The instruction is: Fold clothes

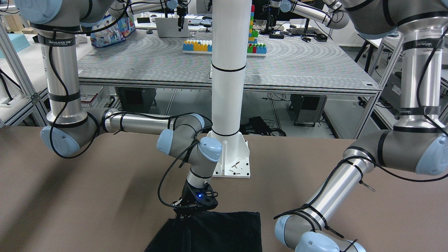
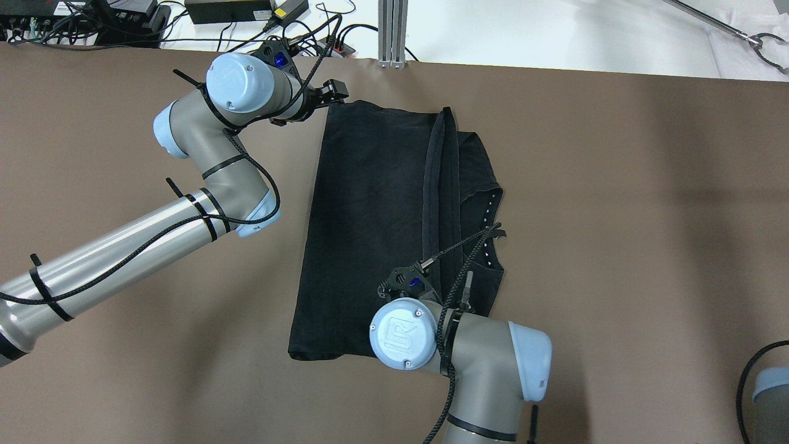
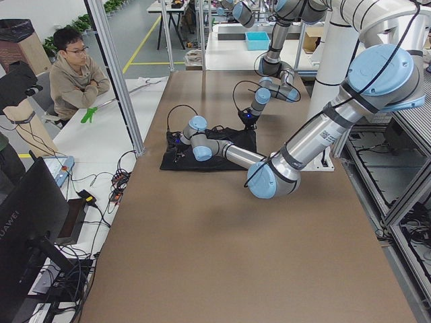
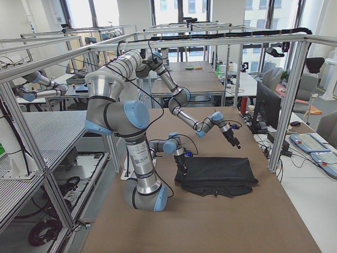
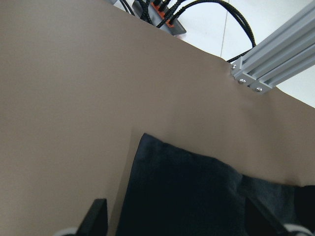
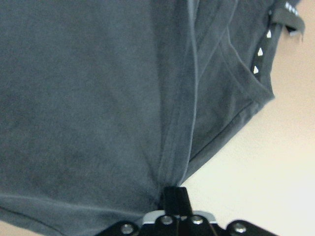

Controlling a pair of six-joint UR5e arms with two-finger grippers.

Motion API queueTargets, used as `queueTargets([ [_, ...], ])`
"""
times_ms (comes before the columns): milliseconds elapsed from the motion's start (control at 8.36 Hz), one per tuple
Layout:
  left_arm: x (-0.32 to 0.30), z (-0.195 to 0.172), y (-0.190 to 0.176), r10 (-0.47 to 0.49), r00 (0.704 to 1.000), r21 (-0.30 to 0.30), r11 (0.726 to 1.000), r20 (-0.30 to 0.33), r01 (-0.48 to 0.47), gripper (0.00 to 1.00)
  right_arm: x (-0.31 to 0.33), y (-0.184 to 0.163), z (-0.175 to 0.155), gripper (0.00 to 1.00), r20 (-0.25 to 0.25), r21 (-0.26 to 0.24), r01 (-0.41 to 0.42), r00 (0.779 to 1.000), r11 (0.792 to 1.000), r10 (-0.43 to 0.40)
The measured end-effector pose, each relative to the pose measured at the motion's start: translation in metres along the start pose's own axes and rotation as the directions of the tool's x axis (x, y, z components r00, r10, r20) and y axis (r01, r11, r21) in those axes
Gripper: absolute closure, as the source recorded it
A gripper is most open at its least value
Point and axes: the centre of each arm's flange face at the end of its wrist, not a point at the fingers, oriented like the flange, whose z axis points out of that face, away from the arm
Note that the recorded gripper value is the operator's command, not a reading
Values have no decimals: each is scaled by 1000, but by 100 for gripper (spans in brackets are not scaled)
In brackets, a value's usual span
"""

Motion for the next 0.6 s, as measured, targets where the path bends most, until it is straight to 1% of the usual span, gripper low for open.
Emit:
queueTargets([
  [120, -1, 0, 0, 0, 1000, 5, 1000, 1, 0, 0, 22, 29, 4, 100, -3, -16, -47, 999, 999, 47],
  [239, -1, 0, -1, 0, 1000, 11, 1000, 1, 0, 0, 22, 55, 7, 100, 1, -38, -125, 992, 991, 125],
  [359, -1, 0, -1, 0, 1000, 15, 1000, 2, 0, 0, 11, 72, 9, 89, 4, -55, -178, 984, 982, 179],
  [478, -1, 0, -1, 1, 1000, 17, 1000, 2, -1, 0, 3, 77, 9, 63, 8, -63, -207, 978, 976, 208],
  [598, -1, 0, -2, 1, 1000, 18, 1000, 1, -1, 0, 1, 78, 9, 4, 7, -65, -225, 974, 972, 226],
])
